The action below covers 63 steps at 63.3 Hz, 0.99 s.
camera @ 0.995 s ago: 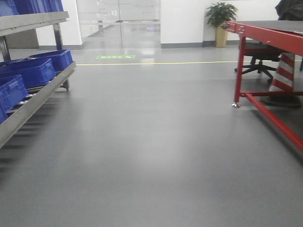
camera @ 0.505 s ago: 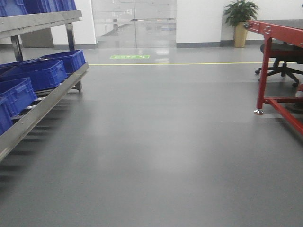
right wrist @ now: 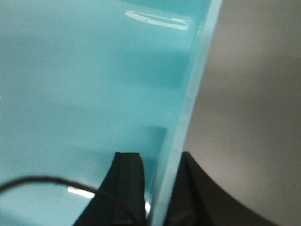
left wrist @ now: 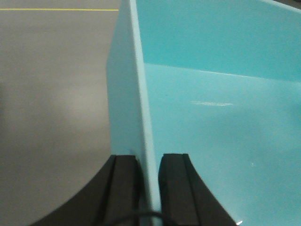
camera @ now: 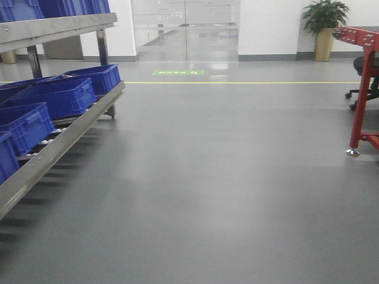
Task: Move two blue bins to right shelf middle
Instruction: 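Drive across the floor past the red table carrying the bin, then turn and drive up to face the other steel shelf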
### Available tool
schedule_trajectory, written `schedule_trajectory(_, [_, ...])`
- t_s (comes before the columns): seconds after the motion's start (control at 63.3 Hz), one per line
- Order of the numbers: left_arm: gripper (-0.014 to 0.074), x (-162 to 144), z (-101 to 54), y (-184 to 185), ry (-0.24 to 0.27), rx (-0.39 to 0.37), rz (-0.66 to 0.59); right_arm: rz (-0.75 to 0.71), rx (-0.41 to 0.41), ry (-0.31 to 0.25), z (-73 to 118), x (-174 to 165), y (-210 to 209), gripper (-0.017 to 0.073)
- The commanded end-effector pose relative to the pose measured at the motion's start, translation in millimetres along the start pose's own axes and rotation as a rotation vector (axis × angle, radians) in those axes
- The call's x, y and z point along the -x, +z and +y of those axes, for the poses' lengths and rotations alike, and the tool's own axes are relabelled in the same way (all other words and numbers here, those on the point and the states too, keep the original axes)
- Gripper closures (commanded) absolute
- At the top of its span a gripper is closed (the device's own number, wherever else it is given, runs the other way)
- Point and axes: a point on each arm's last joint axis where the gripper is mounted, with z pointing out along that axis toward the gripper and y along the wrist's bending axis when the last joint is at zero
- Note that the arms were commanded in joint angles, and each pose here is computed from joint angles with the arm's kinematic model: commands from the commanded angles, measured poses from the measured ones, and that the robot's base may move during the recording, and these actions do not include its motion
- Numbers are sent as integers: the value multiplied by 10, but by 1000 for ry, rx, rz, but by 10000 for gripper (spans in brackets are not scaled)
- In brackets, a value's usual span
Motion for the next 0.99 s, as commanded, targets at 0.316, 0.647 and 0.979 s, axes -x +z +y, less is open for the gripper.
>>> schedule_trajectory(0.316, [704,56,-12,90,-8,-10,-73,-39,-17,-46,-12,41,-60,712])
schedule_trajectory(0.647, [704,-107,5,463,-7,-3,-9,-41,-17,-46,-12,43,-61,712])
schedule_trajectory(0.979, [704,-244,20,780,-7,0,12,-45,-18,-46,-12,47,-61,712])
